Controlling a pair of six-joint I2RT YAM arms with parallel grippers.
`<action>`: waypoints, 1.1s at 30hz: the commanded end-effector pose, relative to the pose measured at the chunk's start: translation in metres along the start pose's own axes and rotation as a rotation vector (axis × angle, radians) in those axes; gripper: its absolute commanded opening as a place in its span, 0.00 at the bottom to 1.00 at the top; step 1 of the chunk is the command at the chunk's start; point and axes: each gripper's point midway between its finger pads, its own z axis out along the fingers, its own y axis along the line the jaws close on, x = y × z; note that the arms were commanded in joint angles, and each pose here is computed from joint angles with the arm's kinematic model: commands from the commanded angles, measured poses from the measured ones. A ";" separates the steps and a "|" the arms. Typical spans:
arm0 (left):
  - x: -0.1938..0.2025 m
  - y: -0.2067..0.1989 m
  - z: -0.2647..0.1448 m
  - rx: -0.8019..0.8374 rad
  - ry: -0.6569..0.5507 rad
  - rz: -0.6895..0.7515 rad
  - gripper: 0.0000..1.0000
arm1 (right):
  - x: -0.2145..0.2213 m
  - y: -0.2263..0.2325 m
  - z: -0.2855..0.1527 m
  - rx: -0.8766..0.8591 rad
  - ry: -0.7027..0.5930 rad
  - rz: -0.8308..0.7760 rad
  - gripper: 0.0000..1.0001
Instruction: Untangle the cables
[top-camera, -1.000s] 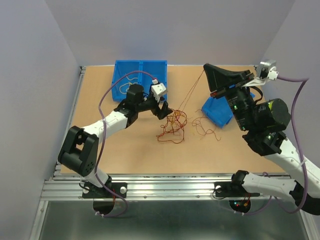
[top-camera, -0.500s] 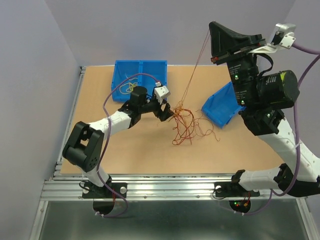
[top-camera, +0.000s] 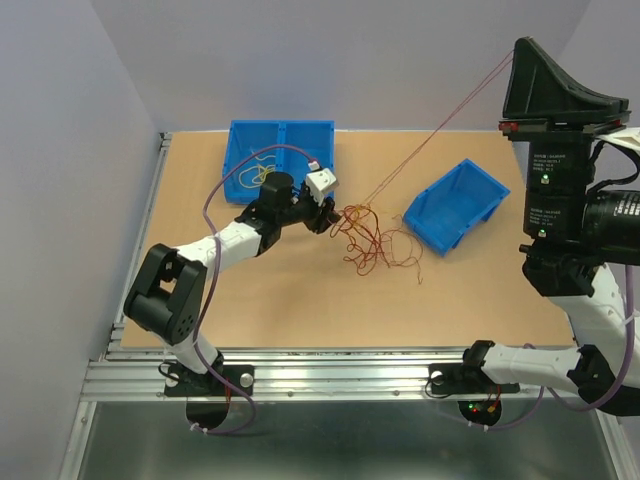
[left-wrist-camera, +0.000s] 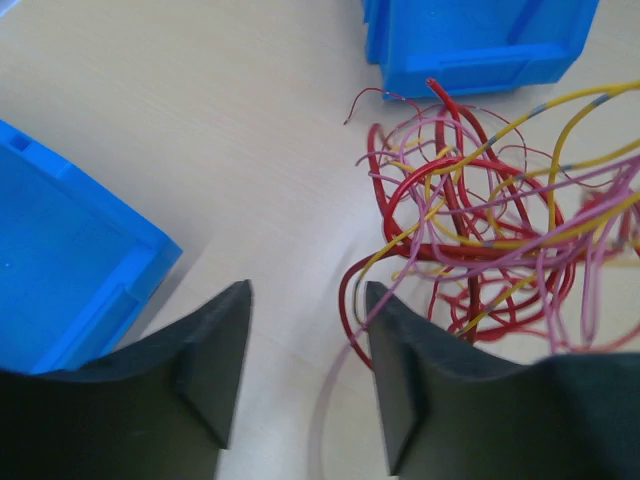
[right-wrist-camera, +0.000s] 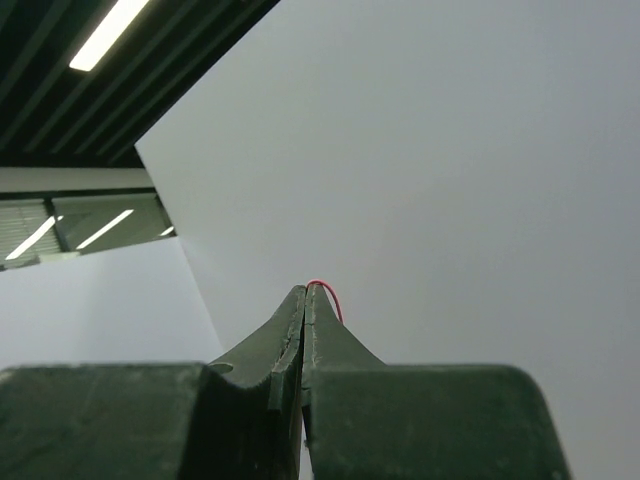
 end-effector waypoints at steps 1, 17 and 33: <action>-0.009 0.020 0.004 -0.079 0.005 0.009 0.44 | -0.047 -0.018 0.003 0.088 -0.156 -0.023 0.01; 0.043 0.074 0.026 -0.289 0.207 -0.074 0.00 | -0.235 -0.046 -0.025 0.165 -0.531 0.104 0.01; -0.013 0.145 -0.046 -0.489 0.070 -0.192 0.00 | -0.277 -0.072 -0.068 0.196 -0.612 0.144 0.01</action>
